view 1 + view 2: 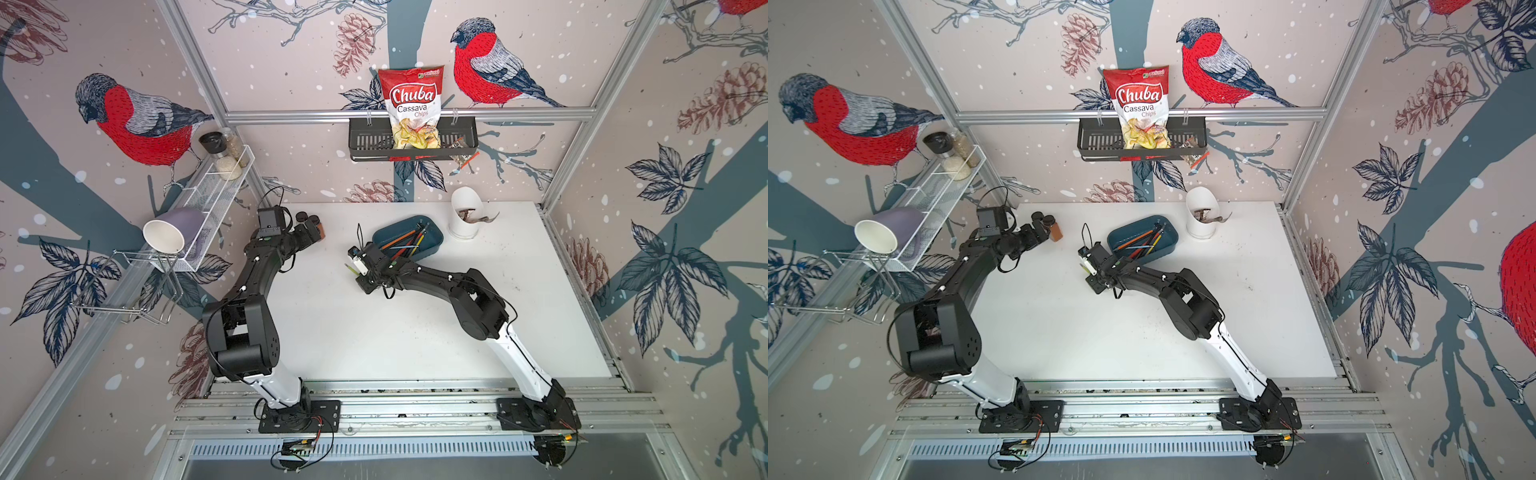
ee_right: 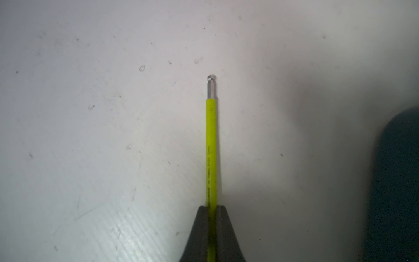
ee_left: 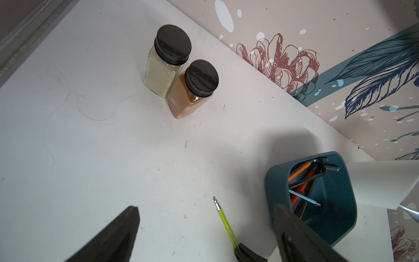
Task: Put the hex key on the desktop into the storage box
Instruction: Pick up the Allen key from the center of the board, then place the Allen key in the storage box.
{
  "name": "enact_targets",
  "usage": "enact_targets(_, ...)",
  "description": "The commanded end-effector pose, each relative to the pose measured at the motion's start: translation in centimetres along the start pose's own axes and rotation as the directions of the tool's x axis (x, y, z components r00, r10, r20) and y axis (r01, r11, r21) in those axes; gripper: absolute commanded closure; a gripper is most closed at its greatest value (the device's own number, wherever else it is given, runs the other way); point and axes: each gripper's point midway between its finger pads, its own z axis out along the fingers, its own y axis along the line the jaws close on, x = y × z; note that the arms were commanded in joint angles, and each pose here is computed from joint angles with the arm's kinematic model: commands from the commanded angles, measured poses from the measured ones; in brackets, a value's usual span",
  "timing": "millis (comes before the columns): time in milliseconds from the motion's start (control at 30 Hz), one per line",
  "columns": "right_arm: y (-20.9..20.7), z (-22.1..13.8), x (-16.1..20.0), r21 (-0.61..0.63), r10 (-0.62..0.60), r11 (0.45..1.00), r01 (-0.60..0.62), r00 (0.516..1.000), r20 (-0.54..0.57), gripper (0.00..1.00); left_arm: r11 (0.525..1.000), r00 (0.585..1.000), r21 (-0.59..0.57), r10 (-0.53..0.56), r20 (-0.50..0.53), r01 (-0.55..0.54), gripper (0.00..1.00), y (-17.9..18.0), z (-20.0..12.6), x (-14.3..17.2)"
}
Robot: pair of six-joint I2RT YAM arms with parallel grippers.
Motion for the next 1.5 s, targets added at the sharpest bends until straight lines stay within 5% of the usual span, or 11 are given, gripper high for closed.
enact_targets(0,2.9,-0.8,6.7,-0.157,0.076,0.981,-0.118,0.965,-0.252,1.00,1.000,1.000,-0.009,0.015,0.008,-0.015,0.04,0.2,-0.1,-0.3)
enact_targets(267,3.2,-4.6,-0.8,-0.321,0.274,0.906,-0.277,0.960,-0.057,1.00,1.000,1.000,-0.018,0.015,0.007,-0.015,0.04,0.4,0.0,-0.3)
enact_targets(633,0.2,-7.8,-3.7,-0.290,0.356,0.898,-0.331,0.934,0.039,1.00,1.000,1.000,-0.016,0.014,0.005,-0.014,0.04,0.4,0.2,-0.3)
enact_targets(833,-3.3,-11.5,-7.3,-0.308,0.463,0.863,-0.400,0.870,0.168,1.00,1.000,1.000,-0.015,0.013,0.003,-0.013,0.04,0.4,0.3,-0.3)
enact_targets(1033,-11.0,-14.2,-9.5,-0.250,0.620,0.784,-0.568,0.724,0.301,1.00,1.000,1.000,-0.018,0.011,-0.002,-0.011,0.04,0.5,0.6,-0.4)
enact_targets(1267,-18.2,-14.9,-6.7,-0.280,0.842,0.513,-0.812,0.411,0.350,1.00,1.000,1.000,-0.013,0.004,-0.008,-0.004,0.04,0.5,0.9,-0.3)
enact_targets(1467,-20.1,-12.7,-6.4,-0.324,0.902,0.378,-0.867,0.265,0.342,1.00,1.000,1.000,-0.006,0.000,-0.008,0.000,0.04,0.5,0.9,-0.1)
